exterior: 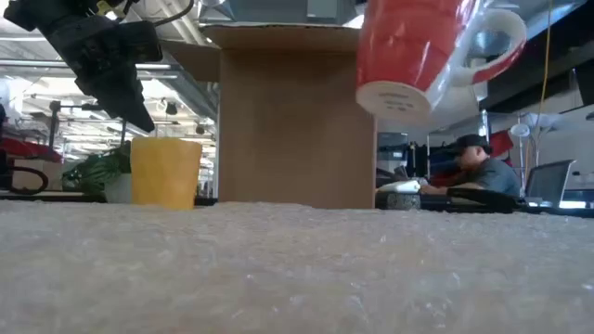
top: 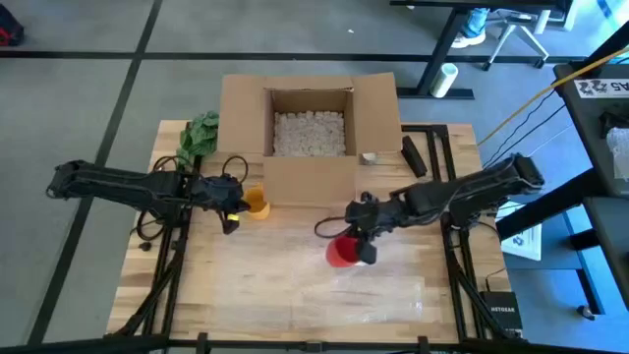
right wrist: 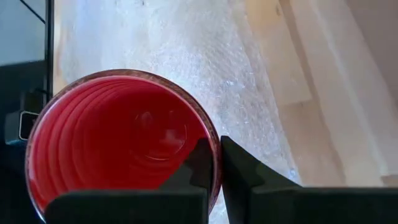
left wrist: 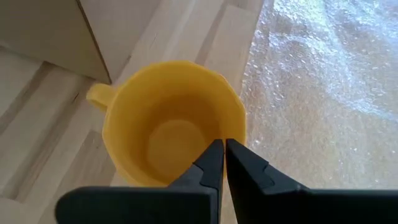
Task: Wrap mug
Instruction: Put the red mug on the bubble wrap, then adjust the yellow mug slightly to left
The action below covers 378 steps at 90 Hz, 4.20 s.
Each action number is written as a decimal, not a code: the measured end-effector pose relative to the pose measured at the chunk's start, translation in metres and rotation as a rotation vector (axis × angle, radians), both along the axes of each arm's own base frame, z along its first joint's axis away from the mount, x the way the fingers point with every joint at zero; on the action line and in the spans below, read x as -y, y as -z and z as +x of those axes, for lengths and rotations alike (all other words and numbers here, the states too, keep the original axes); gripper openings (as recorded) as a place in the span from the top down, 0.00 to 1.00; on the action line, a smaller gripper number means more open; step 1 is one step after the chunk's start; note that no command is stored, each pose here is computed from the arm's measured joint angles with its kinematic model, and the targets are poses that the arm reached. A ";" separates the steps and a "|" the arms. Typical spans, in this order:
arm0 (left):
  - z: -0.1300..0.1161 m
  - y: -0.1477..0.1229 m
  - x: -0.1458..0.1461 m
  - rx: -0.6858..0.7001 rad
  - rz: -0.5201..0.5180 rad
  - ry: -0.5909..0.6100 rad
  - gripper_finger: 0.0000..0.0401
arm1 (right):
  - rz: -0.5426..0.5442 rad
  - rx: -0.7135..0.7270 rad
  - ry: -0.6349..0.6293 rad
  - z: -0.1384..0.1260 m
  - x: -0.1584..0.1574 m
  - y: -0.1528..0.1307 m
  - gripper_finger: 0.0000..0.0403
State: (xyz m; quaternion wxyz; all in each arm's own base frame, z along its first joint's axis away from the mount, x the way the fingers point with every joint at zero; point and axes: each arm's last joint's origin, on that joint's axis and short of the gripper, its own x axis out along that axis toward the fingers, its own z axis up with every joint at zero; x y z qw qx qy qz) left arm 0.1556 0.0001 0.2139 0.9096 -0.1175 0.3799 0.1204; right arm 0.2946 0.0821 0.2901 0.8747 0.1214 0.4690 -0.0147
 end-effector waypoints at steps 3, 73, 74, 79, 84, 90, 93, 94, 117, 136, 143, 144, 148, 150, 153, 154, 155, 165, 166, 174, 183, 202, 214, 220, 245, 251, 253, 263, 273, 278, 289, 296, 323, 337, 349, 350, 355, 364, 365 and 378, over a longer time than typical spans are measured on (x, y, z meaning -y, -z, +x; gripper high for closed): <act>0.000 0.000 0.000 0.000 0.000 -0.001 1.00 | -0.009 -0.012 -0.011 0.004 -0.001 0.000 1.00; 0.002 -0.003 -0.005 0.026 0.149 -0.024 1.00 | 0.026 0.009 -0.149 0.050 -0.021 0.025 1.00; 0.003 -0.004 -0.006 0.033 0.156 -0.022 1.00 | 0.026 0.009 -0.149 0.050 -0.021 0.025 1.00; 0.006 -0.007 -0.008 0.071 0.177 -0.021 1.00 | 0.026 0.012 -0.148 0.050 -0.021 0.025 1.00; 0.008 -0.010 -0.010 0.106 0.194 -0.018 1.00 | 0.029 0.015 -0.150 0.050 -0.021 0.025 1.00; 0.011 -0.013 -0.012 0.139 0.203 -0.014 1.00 | 0.038 0.030 -0.154 0.052 -0.022 0.024 1.00; 0.012 -0.013 -0.014 0.146 0.203 -0.016 1.00 | 0.042 0.044 -0.155 0.053 -0.022 0.023 1.00; 0.012 -0.013 -0.014 0.147 0.204 -0.017 1.00 | 0.045 0.050 -0.156 0.053 -0.022 0.023 1.00; 0.019 -0.006 -0.018 0.101 0.209 -0.023 1.00 | 0.061 0.073 -0.169 0.055 -0.023 0.021 1.00; 0.026 -0.002 -0.019 0.094 0.216 -0.015 1.00 | 0.051 0.058 -0.200 0.071 -0.028 0.028 1.00; 0.026 -0.001 -0.019 0.081 0.215 -0.014 1.00 | 0.016 0.013 -0.237 0.082 -0.032 0.031 1.00; 0.026 -0.001 -0.019 0.079 0.214 -0.014 1.00 | 0.010 0.007 -0.239 0.084 -0.032 0.031 1.00; 0.026 0.000 -0.019 0.075 0.213 -0.015 1.00 | -0.019 -0.014 -0.254 0.088 -0.033 0.029 1.00; 0.026 0.000 -0.019 0.074 0.213 -0.015 1.00 | -0.033 -0.021 -0.258 0.091 -0.033 0.027 1.00; 0.026 0.000 -0.019 0.073 0.212 -0.014 1.00 | -0.049 -0.021 -0.267 0.094 -0.034 0.023 1.00; 0.026 0.000 -0.019 0.073 0.212 -0.013 1.00 | -0.053 -0.018 -0.269 0.094 -0.034 0.021 1.00; 0.026 0.000 -0.018 0.073 0.212 -0.013 1.00 | -0.057 -0.014 -0.273 0.095 -0.034 0.019 1.00; 0.025 0.000 -0.017 0.066 0.210 -0.007 1.00 | -0.095 -0.012 -0.284 0.098 -0.034 0.011 1.00; 0.025 0.001 -0.017 0.063 0.209 -0.006 1.00 | -0.096 -0.012 -0.285 0.098 -0.034 0.011 1.00; 0.024 0.002 -0.016 0.045 0.208 0.001 1.00 | -0.107 -0.013 -0.282 0.099 -0.034 0.013 1.00; 0.023 0.003 -0.016 0.026 0.206 0.002 1.00 | -0.112 -0.021 -0.273 0.099 -0.031 0.014 1.00; 0.022 0.005 -0.016 0.008 0.203 0.002 1.00 | -0.118 -0.040 -0.258 0.098 -0.030 0.024 1.00; 0.021 0.006 -0.016 -0.004 0.201 0.002 1.00 | -0.120 -0.087 -0.253 0.104 -0.032 0.044 1.00; 0.021 0.006 -0.016 -0.003 0.201 0.002 1.00 | -0.120 -0.121 -0.257 0.109 -0.033 0.057 1.00; 0.019 0.007 -0.016 -0.025 0.197 0.002 1.00 | -0.149 -0.186 -0.264 0.110 -0.033 0.072 0.99; 0.019 0.007 -0.016 -0.025 0.198 0.003 1.00 | -0.149 -0.181 -0.280 0.110 -0.033 0.072 0.96; 0.019 0.007 -0.016 -0.025 0.199 0.003 1.00 | -0.147 -0.177 -0.288 0.110 -0.034 0.072 0.95; 0.019 0.007 -0.016 -0.025 0.199 0.004 1.00 | -0.126 -0.125 -0.309 0.115 -0.036 0.070 0.86; 0.019 0.007 -0.016 -0.024 0.198 0.002 1.00 | -0.122 -0.089 -0.307 0.118 -0.036 0.066 0.75; 0.019 0.007 -0.016 -0.024 0.198 0.002 1.00 | -0.120 -0.073 -0.306 0.120 -0.037 0.061 0.70; 0.019 0.007 -0.016 -0.023 0.198 0.002 1.00 | -0.125 -0.048 -0.298 0.123 -0.038 0.047 0.63; 0.019 0.007 -0.017 -0.024 0.207 -0.010 1.00 | -0.153 -0.049 -0.283 0.123 -0.038 0.035 0.62; 0.019 -0.019 -0.019 0.002 0.257 -0.031 0.98 | -0.212 -0.084 -0.270 0.120 -0.035 0.015 0.62; 0.010 -0.027 -0.024 -0.100 0.206 -0.106 0.87 | -0.241 -0.132 -0.268 0.116 -0.033 0.017 0.62; 0.002 -0.024 -0.027 -0.182 0.143 -0.150 0.76 | -0.258 -0.153 -0.267 0.113 -0.032 0.017 0.62; 0.002 -0.024 -0.027 -0.180 0.135 -0.146 0.75 | -0.259 -0.152 -0.267 0.113 -0.032 0.017 0.62; 0.004 -0.025 -0.027 -0.157 0.092 -0.120 0.72 | -0.259 -0.142 -0.266 0.113 -0.032 0.015 0.62; 0.007 -0.027 -0.027 -0.117 0.060 -0.112 0.66 | -0.262 -0.125 -0.261 0.112 -0.031 0.010 0.62; 0.007 -0.027 -0.027 -0.117 0.058 -0.113 0.66 | -0.264 -0.124 -0.260 0.112 -0.031 0.010 0.62; 0.008 -0.023 -0.027 -0.154 0.043 -0.128 0.62 | -0.270 -0.120 -0.256 0.111 -0.031 0.009 0.62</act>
